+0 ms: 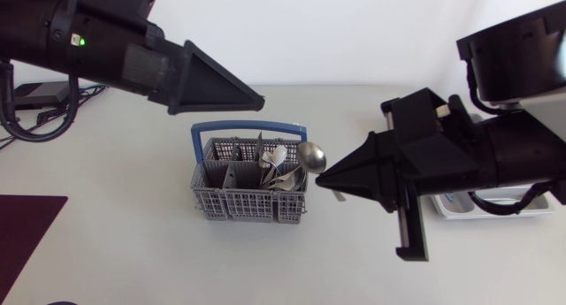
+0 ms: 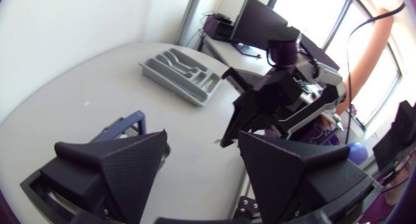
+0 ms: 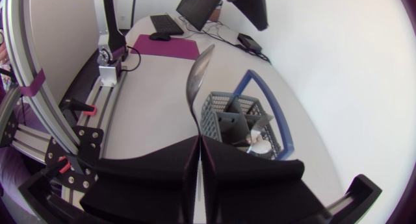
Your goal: Sort the cutlery from the basket into the organizer compartments.
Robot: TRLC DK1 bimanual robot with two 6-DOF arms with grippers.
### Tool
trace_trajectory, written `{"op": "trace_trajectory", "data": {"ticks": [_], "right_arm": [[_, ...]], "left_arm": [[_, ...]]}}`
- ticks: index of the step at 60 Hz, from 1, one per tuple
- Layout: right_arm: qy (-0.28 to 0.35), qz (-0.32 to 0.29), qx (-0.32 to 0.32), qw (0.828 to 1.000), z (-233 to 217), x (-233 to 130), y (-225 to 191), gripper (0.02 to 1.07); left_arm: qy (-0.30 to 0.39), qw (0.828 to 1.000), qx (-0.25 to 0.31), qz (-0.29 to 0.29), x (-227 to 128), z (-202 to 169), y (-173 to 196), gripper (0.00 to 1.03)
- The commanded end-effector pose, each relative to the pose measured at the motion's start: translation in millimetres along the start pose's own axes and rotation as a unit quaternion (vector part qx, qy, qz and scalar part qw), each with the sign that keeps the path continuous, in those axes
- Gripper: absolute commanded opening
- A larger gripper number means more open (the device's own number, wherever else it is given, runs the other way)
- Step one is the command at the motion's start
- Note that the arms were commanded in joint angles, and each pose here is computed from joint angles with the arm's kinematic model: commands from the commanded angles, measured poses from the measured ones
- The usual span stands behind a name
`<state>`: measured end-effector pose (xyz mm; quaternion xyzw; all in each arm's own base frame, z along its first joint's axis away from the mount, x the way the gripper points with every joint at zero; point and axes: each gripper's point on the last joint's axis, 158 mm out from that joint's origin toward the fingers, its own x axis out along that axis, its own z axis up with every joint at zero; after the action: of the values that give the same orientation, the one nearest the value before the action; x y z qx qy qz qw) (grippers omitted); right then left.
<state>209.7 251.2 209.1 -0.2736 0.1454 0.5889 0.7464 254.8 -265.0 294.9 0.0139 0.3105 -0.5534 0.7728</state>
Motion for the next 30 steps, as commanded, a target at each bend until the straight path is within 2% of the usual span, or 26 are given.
{"op": "trace_trajectory", "data": {"ticks": [1,6,13,30], "right_arm": [[0.019,-0.033,0.012,0.999,-19.5,-11.6,-15.9,0.08],[0.037,-0.068,0.018,0.997,-40.9,-24.8,-34.1,0.08],[0.082,-0.136,0.031,0.987,-95.2,-56.0,-70.0,0.08],[0.134,-0.210,0.067,0.966,-200.6,-117.4,-102.1,0.08]], "left_arm": [[-0.003,0.999,0.008,0.048,-3.6,2.4,14.2,0.86],[0.026,0.994,0.021,0.102,2.6,-15.3,34.2,0.86],[0.065,0.984,0.044,0.161,15.5,-50.3,56.9,0.86],[0.111,0.971,0.089,0.193,49.5,-83.0,52.3,0.86]]}}
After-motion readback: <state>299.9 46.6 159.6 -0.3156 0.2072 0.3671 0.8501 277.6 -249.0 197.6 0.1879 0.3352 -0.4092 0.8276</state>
